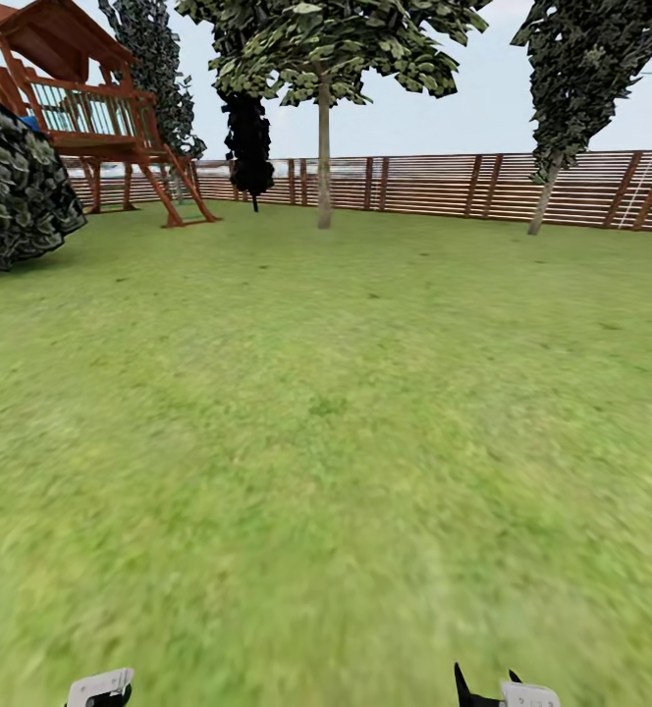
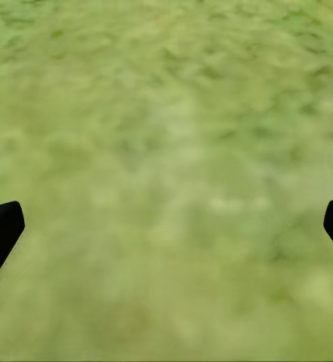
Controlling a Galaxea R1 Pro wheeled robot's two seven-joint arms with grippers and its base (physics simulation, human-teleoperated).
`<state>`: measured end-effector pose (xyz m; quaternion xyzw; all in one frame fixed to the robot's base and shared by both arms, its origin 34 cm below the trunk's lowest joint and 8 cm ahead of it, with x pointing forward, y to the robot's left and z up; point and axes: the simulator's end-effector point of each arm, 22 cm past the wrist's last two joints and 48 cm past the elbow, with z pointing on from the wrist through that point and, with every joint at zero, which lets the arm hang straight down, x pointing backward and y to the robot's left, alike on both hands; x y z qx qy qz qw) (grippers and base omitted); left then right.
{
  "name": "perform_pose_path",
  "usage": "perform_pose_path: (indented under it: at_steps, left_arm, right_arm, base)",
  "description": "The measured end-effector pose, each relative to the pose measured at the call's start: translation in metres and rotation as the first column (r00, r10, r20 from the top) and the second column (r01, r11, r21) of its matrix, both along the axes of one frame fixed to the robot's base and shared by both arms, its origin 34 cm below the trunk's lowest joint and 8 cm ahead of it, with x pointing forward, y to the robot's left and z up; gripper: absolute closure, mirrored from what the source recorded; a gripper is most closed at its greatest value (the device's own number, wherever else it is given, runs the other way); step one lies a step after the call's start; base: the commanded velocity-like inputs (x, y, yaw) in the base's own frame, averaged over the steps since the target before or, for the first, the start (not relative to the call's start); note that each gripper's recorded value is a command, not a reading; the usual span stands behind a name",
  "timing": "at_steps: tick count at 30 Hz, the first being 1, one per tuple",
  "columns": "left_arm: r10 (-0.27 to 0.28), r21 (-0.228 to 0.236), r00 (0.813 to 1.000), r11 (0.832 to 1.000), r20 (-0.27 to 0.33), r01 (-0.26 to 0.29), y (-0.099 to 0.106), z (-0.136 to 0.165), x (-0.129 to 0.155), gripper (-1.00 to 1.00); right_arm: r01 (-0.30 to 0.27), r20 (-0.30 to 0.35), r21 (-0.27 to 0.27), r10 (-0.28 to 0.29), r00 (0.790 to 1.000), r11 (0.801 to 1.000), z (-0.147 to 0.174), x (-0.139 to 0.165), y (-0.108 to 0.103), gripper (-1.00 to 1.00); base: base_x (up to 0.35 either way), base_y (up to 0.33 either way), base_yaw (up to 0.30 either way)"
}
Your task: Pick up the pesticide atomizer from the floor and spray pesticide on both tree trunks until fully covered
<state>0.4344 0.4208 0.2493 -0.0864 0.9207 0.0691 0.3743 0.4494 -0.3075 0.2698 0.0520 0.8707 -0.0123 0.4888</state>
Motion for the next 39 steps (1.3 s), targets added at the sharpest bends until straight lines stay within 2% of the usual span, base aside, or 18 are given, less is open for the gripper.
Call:
perform_pose_path:
  at_steps: [39]
  left_arm:
    - [0.001, 0.003, 1.000, 1.000, 0.001, -0.001, 0.0021, 0.0006, 0.0001, 1.00]
  right_arm:
    - [-0.001, 0.000, 0.000, 0.001, 1.000, 1.000, -0.0001, 0.0000, 0.0001, -1.00]
  base:
    - [0.340, 0.000, 0.000]
